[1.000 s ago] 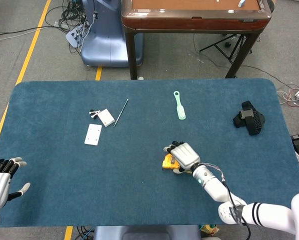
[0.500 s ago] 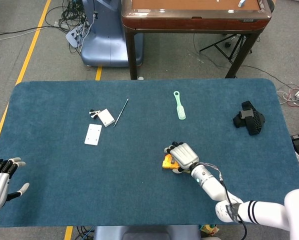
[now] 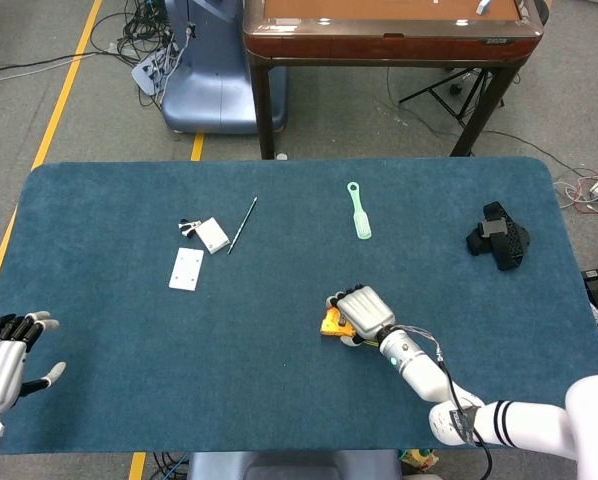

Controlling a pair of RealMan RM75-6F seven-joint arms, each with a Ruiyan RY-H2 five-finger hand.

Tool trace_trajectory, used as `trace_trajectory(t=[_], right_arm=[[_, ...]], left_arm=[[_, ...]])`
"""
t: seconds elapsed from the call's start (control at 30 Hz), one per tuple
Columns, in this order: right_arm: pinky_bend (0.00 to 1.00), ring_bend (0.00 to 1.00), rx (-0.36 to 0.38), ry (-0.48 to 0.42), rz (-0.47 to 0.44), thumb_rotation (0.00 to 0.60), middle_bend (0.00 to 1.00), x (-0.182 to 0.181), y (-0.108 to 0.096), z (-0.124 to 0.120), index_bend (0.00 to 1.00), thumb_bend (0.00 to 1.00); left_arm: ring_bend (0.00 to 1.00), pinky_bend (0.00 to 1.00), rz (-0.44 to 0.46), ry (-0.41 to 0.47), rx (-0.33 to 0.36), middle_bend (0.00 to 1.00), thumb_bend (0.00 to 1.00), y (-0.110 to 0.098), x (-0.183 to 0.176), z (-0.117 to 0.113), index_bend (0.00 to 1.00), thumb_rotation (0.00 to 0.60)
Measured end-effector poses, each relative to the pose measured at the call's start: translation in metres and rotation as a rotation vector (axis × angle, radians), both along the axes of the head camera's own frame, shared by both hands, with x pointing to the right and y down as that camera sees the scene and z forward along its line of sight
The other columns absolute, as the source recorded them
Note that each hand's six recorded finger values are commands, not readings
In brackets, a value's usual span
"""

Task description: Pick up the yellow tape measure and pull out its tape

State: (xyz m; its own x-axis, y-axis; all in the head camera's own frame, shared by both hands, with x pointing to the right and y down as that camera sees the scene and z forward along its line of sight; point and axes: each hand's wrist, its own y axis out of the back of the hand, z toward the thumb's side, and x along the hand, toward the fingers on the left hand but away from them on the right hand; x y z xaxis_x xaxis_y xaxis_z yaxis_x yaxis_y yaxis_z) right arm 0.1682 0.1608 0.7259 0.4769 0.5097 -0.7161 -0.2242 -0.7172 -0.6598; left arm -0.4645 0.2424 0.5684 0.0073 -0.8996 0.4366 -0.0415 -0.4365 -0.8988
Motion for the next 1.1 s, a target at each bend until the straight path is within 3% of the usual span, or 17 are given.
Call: trace_trajectory(t=[0.33,0.6,0.9,1.1], right_arm=[[0.37,0.59,0.062,-0.085,0.054,0.600,0.67,-0.009,-0.013,-0.036,0.58,0.73],[0.40,0.65,0.112,-0.141,0.111,0.600,0.70,-0.027,-0.023,-0.066,0.62,0.76],[0.41,0.67,0.097,-0.164,0.127,0.600,0.70,-0.062,-0.026,-0.081,0.62,0.77],[0.41,0.67,0.076,-0.173,0.122,0.600,0.71,-0.091,-0.025,-0.086,0.63,0.77]], left_arm=[[0.22,0.13,0.062,0.145,-0.012,0.26,0.17,-0.041,0.042,0.022,0.30,0.600],[0.22,0.13,0.071,0.331,-0.077,0.26,0.17,-0.072,0.104,0.057,0.19,0.600],[0.16,0.13,0.017,0.476,-0.151,0.17,0.17,-0.087,0.152,0.082,0.01,0.600],[0.08,0.09,-0.017,0.539,-0.204,0.07,0.17,-0.089,0.173,0.089,0.00,0.600]])
